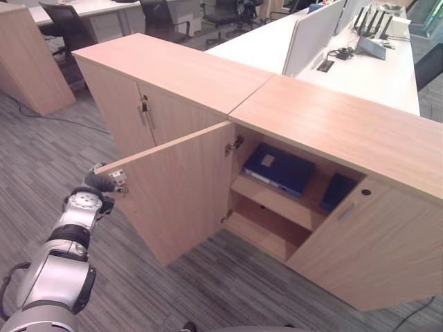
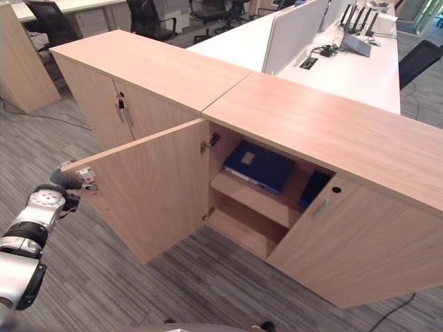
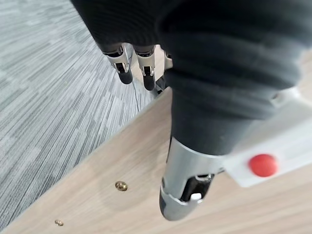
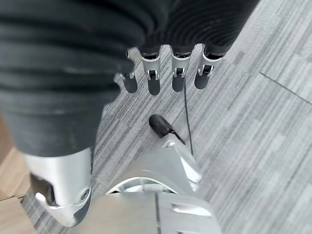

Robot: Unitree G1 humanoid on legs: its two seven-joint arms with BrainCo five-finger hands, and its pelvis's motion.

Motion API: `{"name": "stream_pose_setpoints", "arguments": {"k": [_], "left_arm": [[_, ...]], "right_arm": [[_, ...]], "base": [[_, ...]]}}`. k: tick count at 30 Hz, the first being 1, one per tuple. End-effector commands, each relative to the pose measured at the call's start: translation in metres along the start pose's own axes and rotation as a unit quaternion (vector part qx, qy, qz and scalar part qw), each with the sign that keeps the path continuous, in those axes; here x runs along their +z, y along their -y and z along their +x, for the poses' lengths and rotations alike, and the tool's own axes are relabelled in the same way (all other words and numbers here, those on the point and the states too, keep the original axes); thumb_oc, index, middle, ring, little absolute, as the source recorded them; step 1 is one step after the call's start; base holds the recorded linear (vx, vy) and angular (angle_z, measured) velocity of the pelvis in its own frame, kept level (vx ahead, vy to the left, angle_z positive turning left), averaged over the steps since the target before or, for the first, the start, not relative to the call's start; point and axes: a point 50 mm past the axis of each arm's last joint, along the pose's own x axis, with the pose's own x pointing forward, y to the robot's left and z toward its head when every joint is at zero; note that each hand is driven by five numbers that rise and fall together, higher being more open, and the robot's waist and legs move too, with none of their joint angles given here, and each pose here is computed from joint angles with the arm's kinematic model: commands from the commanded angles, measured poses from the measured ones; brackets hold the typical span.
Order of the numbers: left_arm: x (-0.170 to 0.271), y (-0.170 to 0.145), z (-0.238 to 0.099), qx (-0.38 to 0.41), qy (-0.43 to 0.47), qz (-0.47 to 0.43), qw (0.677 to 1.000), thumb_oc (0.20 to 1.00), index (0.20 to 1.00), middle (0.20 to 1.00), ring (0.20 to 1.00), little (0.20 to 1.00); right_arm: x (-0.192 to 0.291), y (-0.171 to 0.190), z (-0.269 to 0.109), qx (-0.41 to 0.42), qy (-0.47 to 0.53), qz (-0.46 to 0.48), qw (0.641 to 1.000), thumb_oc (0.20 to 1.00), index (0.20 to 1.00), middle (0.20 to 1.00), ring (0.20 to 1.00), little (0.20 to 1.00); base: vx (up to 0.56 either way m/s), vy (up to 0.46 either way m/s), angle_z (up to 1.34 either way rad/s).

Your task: Put the empty folder in the office cabinet

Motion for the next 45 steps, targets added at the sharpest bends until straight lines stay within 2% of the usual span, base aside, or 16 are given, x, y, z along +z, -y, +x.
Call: {"name": "stream_pose_setpoints", "arguments": {"k": [1, 2, 4, 5, 6, 7, 8, 11, 13, 17, 18, 23, 29, 32, 36, 45], "left_arm": [[0.078, 0.111, -0.016, -0.162, 0.131, -0.055, 0.976, 1.0, 1.0, 1.0, 1.0, 1.0], [0.077, 0.112, -0.016, -0.163, 0.131, -0.055, 0.976, 1.0, 1.0, 1.0, 1.0, 1.0], [0.087, 0.158, -0.045, -0.25, 0.172, -0.112, 0.946, 1.0, 1.0, 1.0, 1.0, 1.0], [0.086, 0.159, -0.046, -0.251, 0.171, -0.112, 0.946, 1.0, 1.0, 1.0, 1.0, 1.0], [0.087, 0.171, -0.058, -0.285, 0.185, -0.143, 0.93, 1.0, 1.0, 1.0, 1.0, 1.0], [0.088, 0.193, -0.086, -0.356, 0.204, -0.199, 0.89, 1.0, 1.0, 1.0, 1.0, 1.0], [0.087, 0.193, -0.087, -0.357, 0.202, -0.199, 0.89, 1.0, 1.0, 1.0, 1.0, 1.0], [0.088, 0.217, -0.133, -0.476, 0.223, -0.239, 0.817, 1.0, 1.0, 1.0, 1.0, 1.0], [0.091, 0.219, -0.143, -0.498, 0.231, -0.242, 0.8, 1.0, 1.0, 1.0, 1.0, 1.0], [0.105, 0.21, -0.176, -0.561, 0.274, -0.276, 0.731, 1.0, 1.0, 1.0, 1.0, 1.0], [0.108, 0.208, -0.19, -0.594, 0.287, -0.271, 0.701, 1.0, 1.0, 1.0, 1.0, 1.0], [0.106, 0.202, -0.209, -0.641, 0.299, -0.257, 0.659, 1.0, 1.0, 1.0, 1.0, 1.0], [0.087, 0.199, -0.208, -0.633, 0.276, -0.266, 0.672, 1.0, 1.0, 1.0, 1.0, 1.0], [0.064, 0.197, -0.196, -0.608, 0.243, -0.261, 0.71, 1.0, 1.0, 1.0, 1.0, 1.0], [0.054, 0.193, -0.189, -0.588, 0.23, -0.26, 0.731, 1.0, 1.0, 1.0, 1.0, 1.0], [0.017, 0.167, -0.154, -0.485, 0.181, -0.248, 0.819, 1.0, 1.0, 1.0, 1.0, 1.0]], "right_arm": [[0.011, 0.013, -0.001, -0.029, -0.002, -0.029, 0.999, 1.0, 1.0, 1.0, 1.0, 1.0], [0.01, 0.014, -0.001, -0.03, -0.003, -0.028, 0.999, 1.0, 1.0, 1.0, 1.0, 1.0], [0.014, 0.008, 0.0, -0.026, 0.001, -0.025, 0.999, 1.0, 1.0, 1.0, 1.0, 1.0], [0.013, 0.008, 0.0, -0.026, 0.0, -0.025, 0.999, 1.0, 1.0, 1.0, 1.0, 1.0], [0.012, 0.006, 0.0, -0.024, -0.001, -0.021, 0.999, 1.0, 1.0, 1.0, 1.0, 1.0], [0.016, 0.003, 0.0, -0.021, 0.002, -0.016, 1.0, 1.0, 1.0, 1.0, 1.0, 1.0], [0.015, 0.003, 0.0, -0.021, 0.0, -0.016, 1.0, 1.0, 1.0, 1.0, 1.0, 1.0], [0.02, -0.005, 0.001, -0.01, 0.005, -0.019, 1.0, 1.0, 1.0, 1.0, 1.0, 1.0], [0.021, -0.007, 0.001, -0.007, 0.006, -0.02, 1.0, 1.0, 1.0, 1.0, 1.0, 1.0], [0.026, -0.011, 0.001, -0.003, 0.016, -0.029, 0.999, 1.0, 1.0, 1.0, 1.0, 1.0], [0.027, -0.012, 0.001, 0.001, 0.017, -0.036, 0.999, 1.0, 1.0, 1.0, 1.0, 1.0], [0.013, -0.013, 0.002, 0.011, -0.012, -0.083, 0.996, 1.0, 1.0, 1.0, 1.0, 1.0], [0.002, -0.011, 0.001, 0.013, -0.035, -0.11, 0.993, 1.0, 1.0, 1.0, 1.0, 1.0], [0.004, -0.006, 0.001, 0.005, -0.035, -0.109, 0.993, 1.0, 1.0, 1.0, 1.0, 1.0], [0.01, -0.007, 0.001, 0.006, -0.026, -0.109, 0.994, 1.0, 1.0, 1.0, 1.0, 1.0], [0.009, -0.032, 0.002, 0.049, -0.009, -0.121, 0.991, 1.0, 1.0, 1.0, 1.0, 1.0]], "base": [[0.0, 0.0, 0.06], [0.0, -0.007, 0.07], [0.0, -0.007, 0.09], [0.01, -0.001, 0.13], [0.0, 0.004, 0.19], [0.0, 0.005, 0.18], [-0.01, 0.008, 0.17], [0.0, -0.002, 0.13], [-0.01, -0.012, 0.23], [-0.01, -0.009, 0.11], [0.0, -0.006, -0.05], [0.0, -0.006, -0.16], [0.01, -0.011, -0.22], [0.03, -0.054, -0.12], [0.01, -0.056, -0.11], [0.03, -0.179, -0.21]]}}
